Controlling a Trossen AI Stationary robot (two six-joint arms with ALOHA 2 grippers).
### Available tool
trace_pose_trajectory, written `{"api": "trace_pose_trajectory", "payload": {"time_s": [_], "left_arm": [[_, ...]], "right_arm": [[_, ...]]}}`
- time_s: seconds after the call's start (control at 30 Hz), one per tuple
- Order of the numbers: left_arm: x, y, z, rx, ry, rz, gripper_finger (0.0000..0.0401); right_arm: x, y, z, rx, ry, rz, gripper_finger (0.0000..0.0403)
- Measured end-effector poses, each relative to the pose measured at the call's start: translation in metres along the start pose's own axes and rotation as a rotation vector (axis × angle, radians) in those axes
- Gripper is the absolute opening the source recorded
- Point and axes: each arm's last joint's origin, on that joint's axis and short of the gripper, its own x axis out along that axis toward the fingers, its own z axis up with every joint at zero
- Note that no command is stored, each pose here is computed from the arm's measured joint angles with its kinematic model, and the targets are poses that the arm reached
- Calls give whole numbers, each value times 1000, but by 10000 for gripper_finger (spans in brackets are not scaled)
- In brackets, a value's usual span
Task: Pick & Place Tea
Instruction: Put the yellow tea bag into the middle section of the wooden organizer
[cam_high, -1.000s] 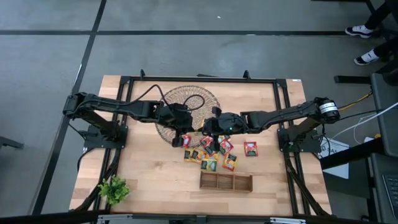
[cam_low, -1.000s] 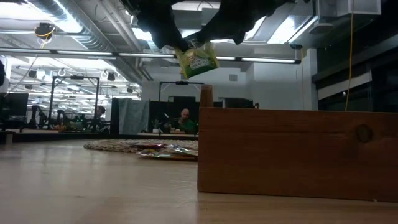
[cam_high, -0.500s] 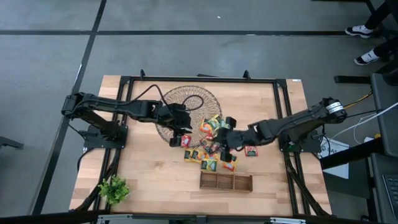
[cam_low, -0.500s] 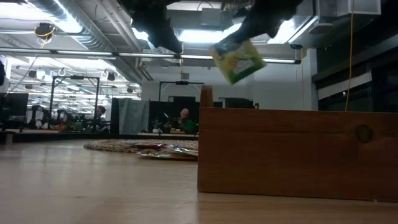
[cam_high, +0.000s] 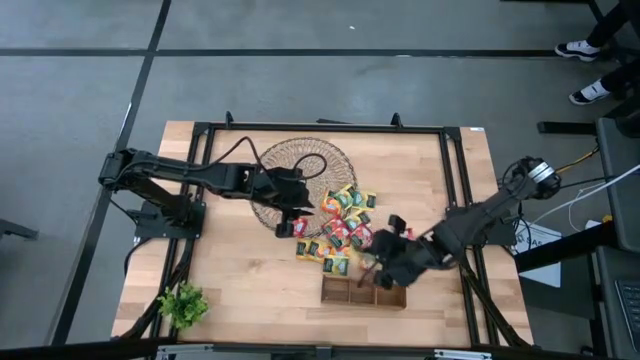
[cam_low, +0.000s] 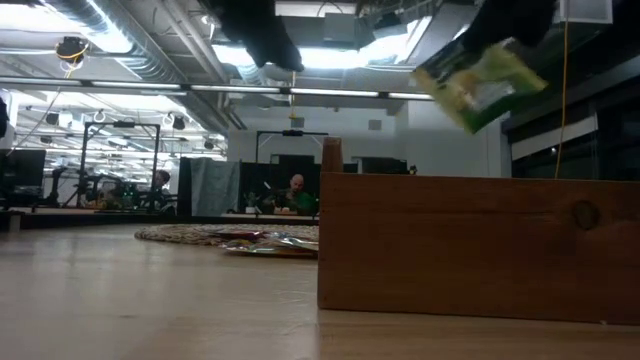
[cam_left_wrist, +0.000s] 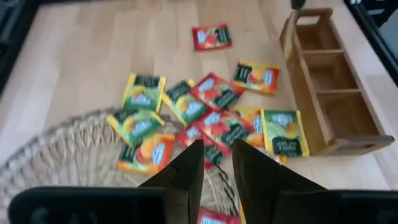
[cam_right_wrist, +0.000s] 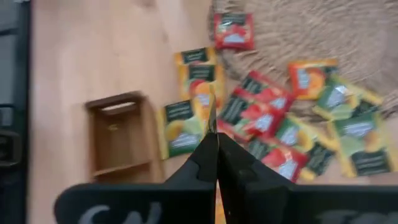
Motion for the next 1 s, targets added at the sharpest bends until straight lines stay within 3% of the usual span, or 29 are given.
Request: {"api": "trace_pose_trajectory", "payload": {"time_s": [0.17, 0.4, 0.6, 1.0], "left_arm": [[0, -4, 5, 12, -55, -7, 80], [1, -17, 12, -2, -118, -40, 82], [-1, -34, 14, -28, -138, -73, 78], [-3, -52, 14, -67, -144, -2, 81]], "right_arm": [[-2, 9, -27, 28, -18, 77, 4], [14, 13, -59, 76, -157, 223, 5], [27, 3, -86, 112, -213, 256, 5], [32, -3, -96, 123, -231, 273, 5]]}}
